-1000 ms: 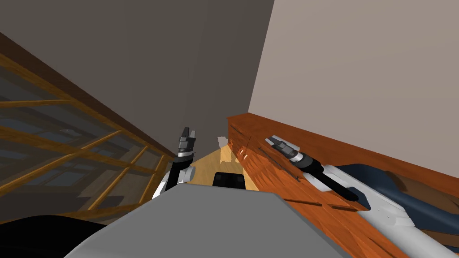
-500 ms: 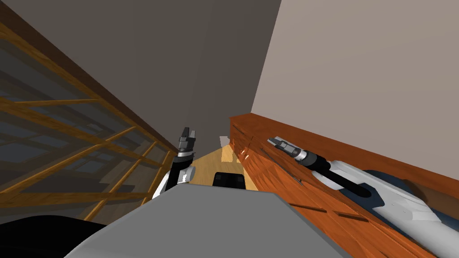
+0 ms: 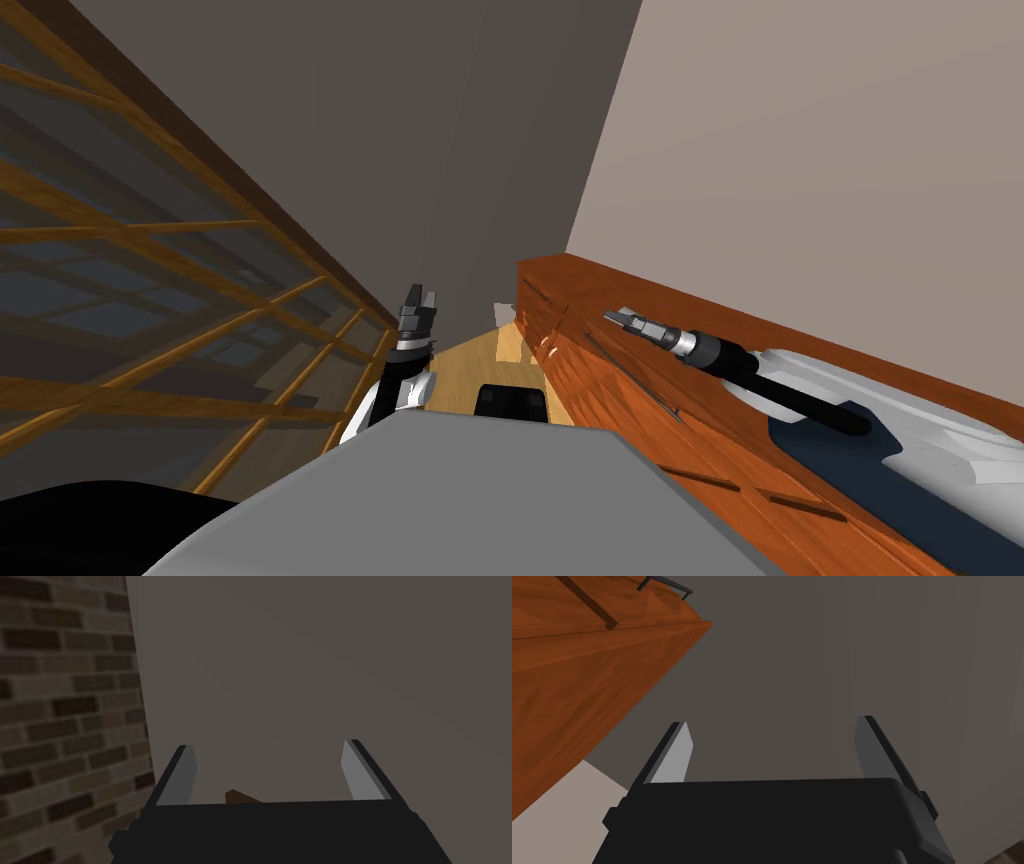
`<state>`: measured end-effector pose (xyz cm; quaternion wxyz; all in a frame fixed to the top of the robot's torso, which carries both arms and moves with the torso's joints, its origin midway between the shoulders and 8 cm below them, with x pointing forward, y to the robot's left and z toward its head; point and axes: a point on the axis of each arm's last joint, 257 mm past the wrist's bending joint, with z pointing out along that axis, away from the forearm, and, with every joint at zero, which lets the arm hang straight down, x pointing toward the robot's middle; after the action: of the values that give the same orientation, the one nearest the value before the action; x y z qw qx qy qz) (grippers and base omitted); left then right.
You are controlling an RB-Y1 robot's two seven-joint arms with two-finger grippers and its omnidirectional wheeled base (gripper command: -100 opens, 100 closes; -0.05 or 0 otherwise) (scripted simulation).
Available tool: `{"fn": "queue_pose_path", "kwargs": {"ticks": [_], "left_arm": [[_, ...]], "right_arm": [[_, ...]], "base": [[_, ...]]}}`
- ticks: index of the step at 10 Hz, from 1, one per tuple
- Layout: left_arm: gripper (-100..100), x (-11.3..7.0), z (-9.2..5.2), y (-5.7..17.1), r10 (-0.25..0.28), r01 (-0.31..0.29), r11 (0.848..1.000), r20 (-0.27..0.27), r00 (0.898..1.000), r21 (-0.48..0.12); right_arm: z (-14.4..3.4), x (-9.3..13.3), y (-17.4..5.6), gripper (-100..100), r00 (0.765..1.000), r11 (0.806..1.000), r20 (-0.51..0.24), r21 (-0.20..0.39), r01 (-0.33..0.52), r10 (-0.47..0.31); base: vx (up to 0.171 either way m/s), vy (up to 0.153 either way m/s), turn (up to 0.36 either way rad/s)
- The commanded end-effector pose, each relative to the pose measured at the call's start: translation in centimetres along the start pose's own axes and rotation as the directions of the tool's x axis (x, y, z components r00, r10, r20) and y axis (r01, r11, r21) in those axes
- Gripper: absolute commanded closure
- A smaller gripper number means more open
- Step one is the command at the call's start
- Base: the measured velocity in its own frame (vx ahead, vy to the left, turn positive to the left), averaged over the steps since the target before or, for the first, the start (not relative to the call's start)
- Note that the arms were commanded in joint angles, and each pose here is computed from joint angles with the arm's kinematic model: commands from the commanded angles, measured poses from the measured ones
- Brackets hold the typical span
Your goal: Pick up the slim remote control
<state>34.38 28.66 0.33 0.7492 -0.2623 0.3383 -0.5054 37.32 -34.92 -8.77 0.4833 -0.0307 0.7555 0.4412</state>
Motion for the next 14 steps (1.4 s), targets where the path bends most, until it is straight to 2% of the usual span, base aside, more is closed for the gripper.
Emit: {"fn": "queue_pose_path", "kwargs": {"ticks": [1,2,3,4,6,7,8,9,10,11,12,13,14], "left_arm": [[0,0.0,0.0,0.0,0.0,0.0,1.0,0.0,1.0,0.0],[0,0.0,0.0,0.0,0.0,0.0,1.0,0.0,1.0,0.0],[0,0.0,0.0,0.0,0.0,0.0,1.0,0.0,1.0,0.0],[0,0.0,0.0,0.0,0.0,0.0,1.0,0.0,1.0,0.0],[0,0.0,0.0,0.0,0.0,0.0,1.0,0.0,1.0,0.0],[0,0.0,0.0,0.0,0.0,0.0,1.0,0.0,1.0,0.0],[0,0.0,0.0,0.0,0.0,0.0,1.0,0.0,1.0,0.0],[0,0.0,0.0,0.0,0.0,0.0,1.0,0.0,1.0,0.0],[0,0.0,0.0,0.0,0.0,0.0,1.0,0.0,1.0,0.0],[0,0.0,0.0,0.0,0.0,0.0,1.0,0.0,1.0,0.0],[0,0.0,0.0,0.0,0.0,0.0,1.0,0.0,1.0,0.0],[0,0.0,0.0,0.0,0.0,0.0,1.0,0.0,1.0,0.0],[0,0.0,0.0,0.0,0.0,0.0,1.0,0.0,1.0,0.0]], "right_arm": [[0.0,-0.1,-0.2,-100,1.0,1.0,-0.026,0.012,0.017,-0.016],[-1.0,-0.1,-1.8,-100,0.997,0.998,-0.065,0.059,0.034,-0.03],[-0.9,-0.2,-1.7,-100,0.995,0.997,-0.086,0.062,0.049,-0.044],[-2.1,-0.1,-3.3,-100,0.992,0.992,-0.12,0.109,0.063,-0.05],[-1.9,-0.4,-3.1,-100,0.985,0.989,-0.158,0.112,0.092,-0.074],[-3.2,-0.4,-4.7,-100,0.976,0.981,-0.201,0.158,0.114,-0.081],[-3.1,-0.6,-4.6,-100,0.969,0.978,-0.227,0.159,0.135,-0.096],[-4.5,-0.6,-6.1,-100,0.958,0.967,-0.269,0.203,0.156,-0.098],[-4.3,-0.8,-6.0,-100,0.949,0.963,-0.295,0.202,0.177,-0.113],[-5.8,-0.8,-7.5,-100,0.935,0.949,-0.337,0.243,0.2,-0.111],[-5.6,-1.1,-7.3,-100,0.923,0.945,-0.363,0.24,0.222,-0.125],[-7.0,-0.9,-8.6,-100,0.905,0.93,-0.409,0.273,0.247,-0.12],[-6.9,-1.4,-8.6,-100,0.89,0.923,-0.435,0.272,0.272,-0.134]], "base": [[-0.006,-0.014,-0.019],[-0.012,-0.014,0.145],[-0.011,-0.024,0.089],[-0.007,-0.032,0.142],[-0.005,-0.026,0.027],[-0.007,-0.019,0.117],[-0.008,-0.028,0.08],[0.001,-0.032,0.113],[0.002,-0.032,0.059],[-0.001,-0.042,0.106],[-0.002,-0.037,0.06],[0.006,-0.04,0.092],[0.003,-0.037,0.054]]}}
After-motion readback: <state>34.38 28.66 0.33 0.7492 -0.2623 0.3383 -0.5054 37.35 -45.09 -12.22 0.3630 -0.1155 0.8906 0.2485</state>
